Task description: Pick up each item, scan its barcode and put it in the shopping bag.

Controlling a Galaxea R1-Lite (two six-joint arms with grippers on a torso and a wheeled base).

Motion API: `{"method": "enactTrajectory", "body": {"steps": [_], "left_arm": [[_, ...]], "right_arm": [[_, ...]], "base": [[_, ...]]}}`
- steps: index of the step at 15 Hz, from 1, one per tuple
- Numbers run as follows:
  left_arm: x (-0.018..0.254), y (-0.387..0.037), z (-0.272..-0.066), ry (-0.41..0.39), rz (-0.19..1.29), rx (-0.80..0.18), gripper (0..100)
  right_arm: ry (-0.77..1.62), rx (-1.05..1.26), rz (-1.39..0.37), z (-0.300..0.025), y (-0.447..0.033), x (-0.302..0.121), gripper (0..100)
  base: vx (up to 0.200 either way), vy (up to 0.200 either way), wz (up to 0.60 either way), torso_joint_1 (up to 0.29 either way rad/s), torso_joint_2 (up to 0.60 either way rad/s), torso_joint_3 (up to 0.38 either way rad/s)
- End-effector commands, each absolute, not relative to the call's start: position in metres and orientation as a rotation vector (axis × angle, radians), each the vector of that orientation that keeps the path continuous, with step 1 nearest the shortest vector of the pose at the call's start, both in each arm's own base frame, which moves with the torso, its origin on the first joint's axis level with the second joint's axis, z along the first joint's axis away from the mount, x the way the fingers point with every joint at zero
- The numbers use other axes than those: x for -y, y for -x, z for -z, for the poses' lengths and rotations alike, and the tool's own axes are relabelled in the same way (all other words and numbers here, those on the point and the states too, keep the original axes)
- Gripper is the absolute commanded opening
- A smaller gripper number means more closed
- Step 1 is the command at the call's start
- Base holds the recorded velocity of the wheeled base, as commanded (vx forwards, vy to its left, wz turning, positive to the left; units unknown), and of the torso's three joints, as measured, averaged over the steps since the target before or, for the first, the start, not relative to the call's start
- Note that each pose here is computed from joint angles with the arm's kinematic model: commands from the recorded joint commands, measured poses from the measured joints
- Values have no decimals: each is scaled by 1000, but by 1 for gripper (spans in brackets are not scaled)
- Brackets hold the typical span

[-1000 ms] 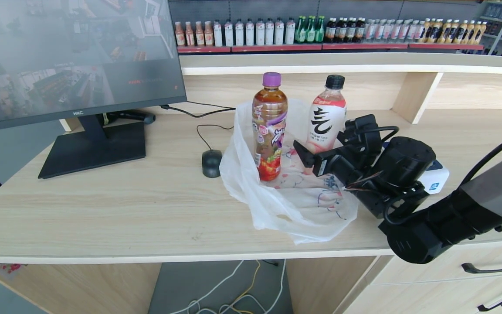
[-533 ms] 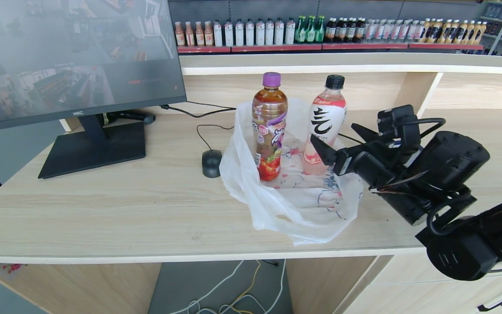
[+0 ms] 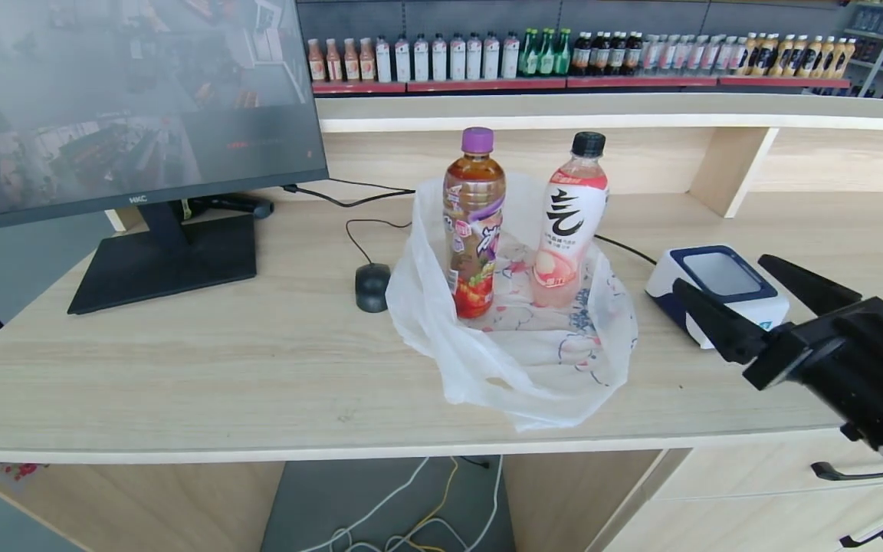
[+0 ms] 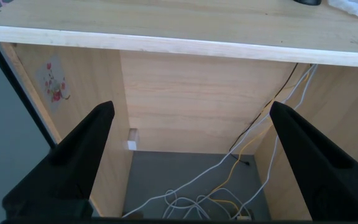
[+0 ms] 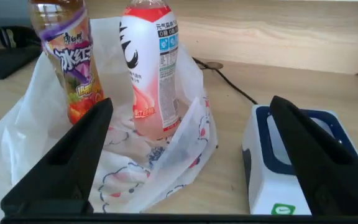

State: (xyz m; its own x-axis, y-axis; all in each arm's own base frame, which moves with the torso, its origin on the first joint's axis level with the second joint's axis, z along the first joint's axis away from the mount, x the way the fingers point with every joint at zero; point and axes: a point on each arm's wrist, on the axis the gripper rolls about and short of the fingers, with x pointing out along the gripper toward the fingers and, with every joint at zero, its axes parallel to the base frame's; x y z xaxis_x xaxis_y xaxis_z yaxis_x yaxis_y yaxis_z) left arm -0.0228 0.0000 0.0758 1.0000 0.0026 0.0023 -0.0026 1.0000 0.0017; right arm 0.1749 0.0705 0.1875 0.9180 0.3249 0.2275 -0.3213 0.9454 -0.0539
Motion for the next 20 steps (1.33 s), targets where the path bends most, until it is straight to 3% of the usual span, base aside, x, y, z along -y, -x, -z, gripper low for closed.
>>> {"method": "enactTrajectory", "body": {"steps": [1, 6, 14, 18, 20], "left_arm": [[0, 23, -76, -2, -3, 3, 100], [0, 23, -76, -5, -2, 3, 100], [0, 23, -76, -5, -3, 3, 100], [0, 23, -76, -2, -3, 3, 100], [0, 23, -76, -5, -2, 3, 100]], "right_arm": [[0, 267, -329, -172, -104, -41, 100], [-21, 60, -307, -142, -42, -15, 100], [96, -36, -330, -82, 16, 9, 100], [102, -70, -339, -83, 15, 8, 100], [99, -159, -112, -82, 10, 3, 100]], "base": [[0, 0, 0, 0, 0, 0], [0, 0, 0, 0, 0, 0], [0, 0, 0, 0, 0, 0], [0, 0, 0, 0, 0, 0], [0, 0, 0, 0, 0, 0]]}}
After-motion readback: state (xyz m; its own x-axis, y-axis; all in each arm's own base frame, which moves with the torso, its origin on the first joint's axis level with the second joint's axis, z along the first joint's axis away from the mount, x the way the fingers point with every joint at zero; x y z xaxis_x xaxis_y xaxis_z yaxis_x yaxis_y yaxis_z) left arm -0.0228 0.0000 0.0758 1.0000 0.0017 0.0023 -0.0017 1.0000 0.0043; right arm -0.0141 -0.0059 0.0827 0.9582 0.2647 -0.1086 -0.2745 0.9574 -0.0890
